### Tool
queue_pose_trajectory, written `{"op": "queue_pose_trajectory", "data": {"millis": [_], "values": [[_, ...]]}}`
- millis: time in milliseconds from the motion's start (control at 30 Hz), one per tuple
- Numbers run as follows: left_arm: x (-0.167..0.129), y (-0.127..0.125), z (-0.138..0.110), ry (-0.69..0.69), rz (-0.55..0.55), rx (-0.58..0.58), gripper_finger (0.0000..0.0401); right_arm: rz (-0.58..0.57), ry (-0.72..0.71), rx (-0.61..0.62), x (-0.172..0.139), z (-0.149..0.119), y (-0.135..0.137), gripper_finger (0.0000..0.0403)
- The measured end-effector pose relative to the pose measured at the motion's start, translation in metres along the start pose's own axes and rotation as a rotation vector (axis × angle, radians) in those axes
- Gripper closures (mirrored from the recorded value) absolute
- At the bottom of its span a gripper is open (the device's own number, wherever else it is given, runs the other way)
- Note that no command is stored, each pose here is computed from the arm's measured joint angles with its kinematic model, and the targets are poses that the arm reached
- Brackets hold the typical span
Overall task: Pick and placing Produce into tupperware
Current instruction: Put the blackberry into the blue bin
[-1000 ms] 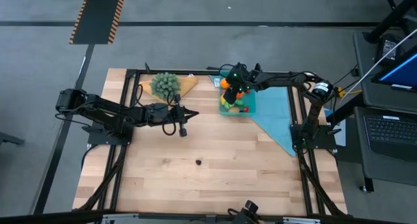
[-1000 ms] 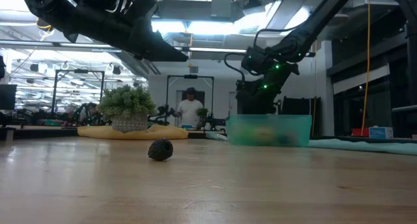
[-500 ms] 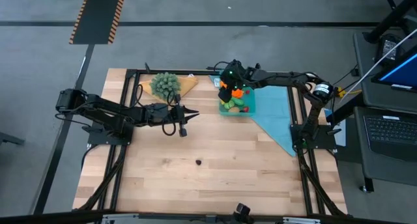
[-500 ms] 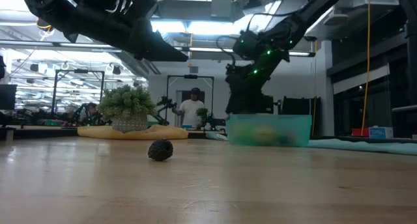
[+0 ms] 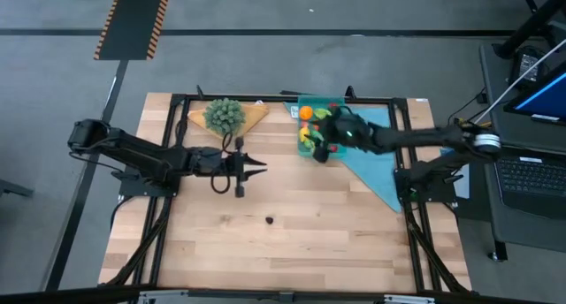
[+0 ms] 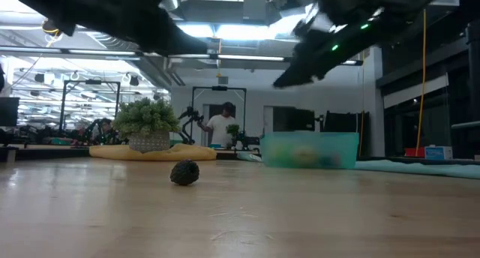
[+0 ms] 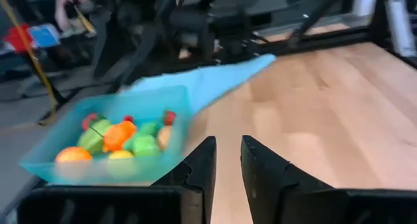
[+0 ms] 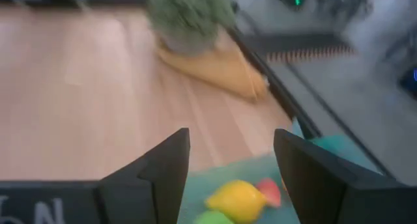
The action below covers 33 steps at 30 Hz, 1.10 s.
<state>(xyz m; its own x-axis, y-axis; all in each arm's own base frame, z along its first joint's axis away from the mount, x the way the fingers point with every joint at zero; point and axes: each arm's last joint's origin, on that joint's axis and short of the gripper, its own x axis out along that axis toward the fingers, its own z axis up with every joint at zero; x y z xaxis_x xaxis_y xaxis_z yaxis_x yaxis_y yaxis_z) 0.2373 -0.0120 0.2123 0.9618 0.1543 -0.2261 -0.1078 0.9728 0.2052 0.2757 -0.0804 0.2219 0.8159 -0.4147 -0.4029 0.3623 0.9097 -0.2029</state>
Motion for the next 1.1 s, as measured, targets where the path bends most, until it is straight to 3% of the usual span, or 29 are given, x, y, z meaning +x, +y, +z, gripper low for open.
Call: {"op": "queue_pose_trajectory", "data": {"millis": [233,500,733,1100], "values": [[-0.016,-0.02,0.005,0.02,-0.104,-0.043,0.0325,0.164,-0.162,-0.01,-0.043,-0.022,0.042,0.0179],[-0.026,-0.045,0.008,0.004,-0.219,-0.02,0.0314,0.322,-0.242,-0.022,-0.065,-0.026,0.078,0.0179],[-0.034,-0.06,0.006,0.032,-0.29,-0.033,0.0313,0.403,-0.241,0.024,-0.074,-0.026,0.094,0.0179],[-0.035,-0.062,0.006,0.029,-0.299,-0.029,0.0338,0.404,-0.245,0.026,-0.075,-0.026,0.095,0.0179]]}}
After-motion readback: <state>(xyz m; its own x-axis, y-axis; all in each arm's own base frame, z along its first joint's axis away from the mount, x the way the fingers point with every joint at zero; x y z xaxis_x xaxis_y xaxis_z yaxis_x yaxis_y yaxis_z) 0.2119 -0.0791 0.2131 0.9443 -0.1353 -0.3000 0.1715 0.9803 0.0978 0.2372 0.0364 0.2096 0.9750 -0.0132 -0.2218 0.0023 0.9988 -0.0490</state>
